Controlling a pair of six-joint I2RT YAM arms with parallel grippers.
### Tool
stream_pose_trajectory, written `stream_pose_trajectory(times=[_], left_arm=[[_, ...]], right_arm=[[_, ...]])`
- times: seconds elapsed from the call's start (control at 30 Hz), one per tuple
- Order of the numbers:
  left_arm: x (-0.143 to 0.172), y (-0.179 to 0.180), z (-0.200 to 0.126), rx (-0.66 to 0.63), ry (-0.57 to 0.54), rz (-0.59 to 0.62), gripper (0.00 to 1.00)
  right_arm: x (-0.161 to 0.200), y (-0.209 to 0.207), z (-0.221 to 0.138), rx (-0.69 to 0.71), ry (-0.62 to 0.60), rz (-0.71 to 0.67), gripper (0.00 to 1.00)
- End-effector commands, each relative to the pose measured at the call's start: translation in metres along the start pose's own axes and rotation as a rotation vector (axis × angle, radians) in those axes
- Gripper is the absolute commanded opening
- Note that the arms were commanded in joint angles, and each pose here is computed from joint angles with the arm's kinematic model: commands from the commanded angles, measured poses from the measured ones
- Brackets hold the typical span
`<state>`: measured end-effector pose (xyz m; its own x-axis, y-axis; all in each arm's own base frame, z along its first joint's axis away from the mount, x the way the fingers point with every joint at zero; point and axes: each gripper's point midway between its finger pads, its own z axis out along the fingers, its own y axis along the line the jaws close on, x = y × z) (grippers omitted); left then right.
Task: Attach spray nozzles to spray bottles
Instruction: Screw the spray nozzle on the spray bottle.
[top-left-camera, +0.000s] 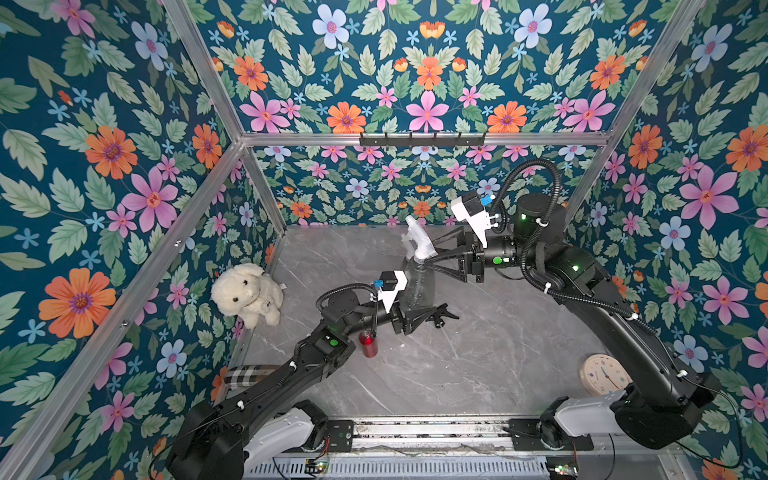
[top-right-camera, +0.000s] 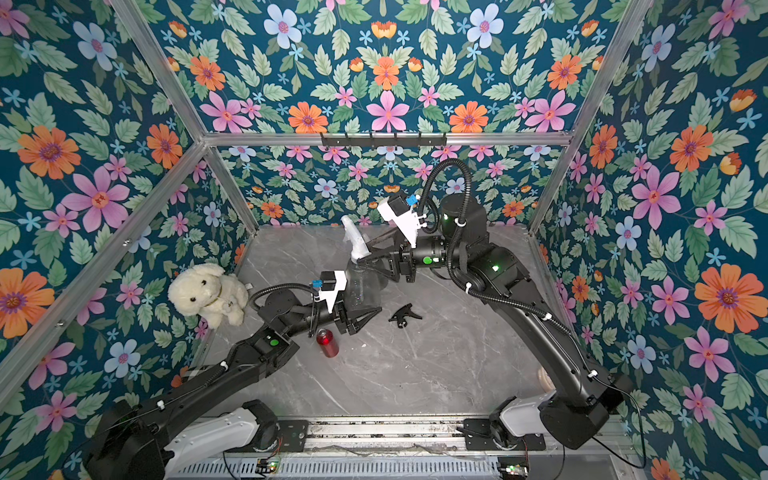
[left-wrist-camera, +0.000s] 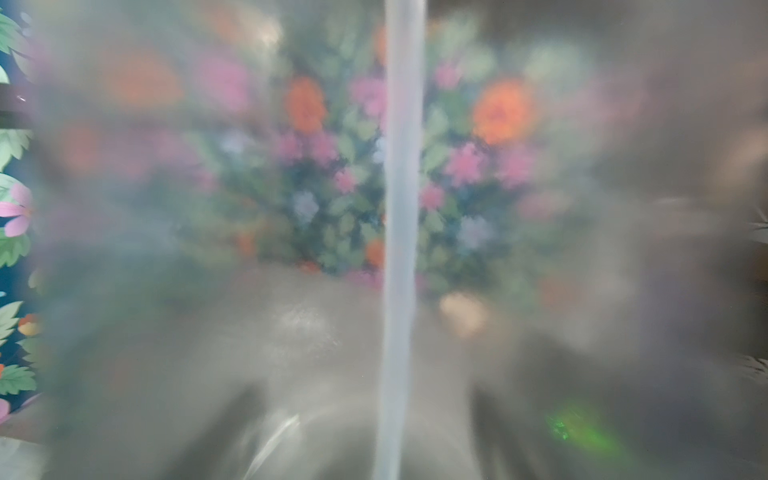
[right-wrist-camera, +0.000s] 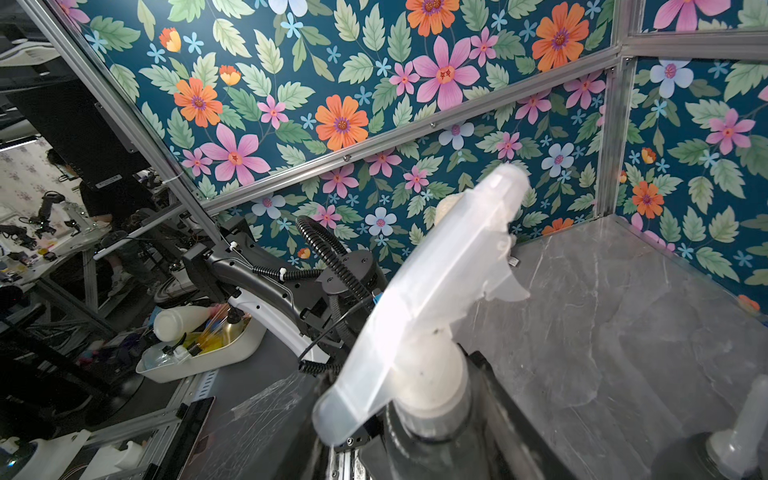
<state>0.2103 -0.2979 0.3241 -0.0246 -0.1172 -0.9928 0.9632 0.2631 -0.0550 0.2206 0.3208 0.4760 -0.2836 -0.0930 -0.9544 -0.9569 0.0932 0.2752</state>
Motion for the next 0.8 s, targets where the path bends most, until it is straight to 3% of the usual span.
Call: stream_pose_trajectory(times=[0.0, 0.23, 0.4, 0.77], left_arm=[[-0.008, -0.01, 0.001, 0.062, -0.017, 0.032, 0.0], [-0.004, -0.009, 0.002, 0.062, -0.004, 0.029, 0.0], [-0.004, -0.008, 0.003, 0.058, -0.002, 0.028, 0.0], [-0.006, -0.005, 0.005, 0.045, -0.006, 0.033, 0.0]], right_arm=[[-0.001, 0.003, 0.002, -0.031, 0.007, -0.017, 0.53], [-0.001, -0.002, 0.006, -0.022, 0.008, -0.006, 0.41], [0.0, -0.005, 0.007, -0.01, 0.016, -0.001, 0.46], [0.007, -0.005, 0.008, 0.013, 0.03, -0.004, 0.42]])
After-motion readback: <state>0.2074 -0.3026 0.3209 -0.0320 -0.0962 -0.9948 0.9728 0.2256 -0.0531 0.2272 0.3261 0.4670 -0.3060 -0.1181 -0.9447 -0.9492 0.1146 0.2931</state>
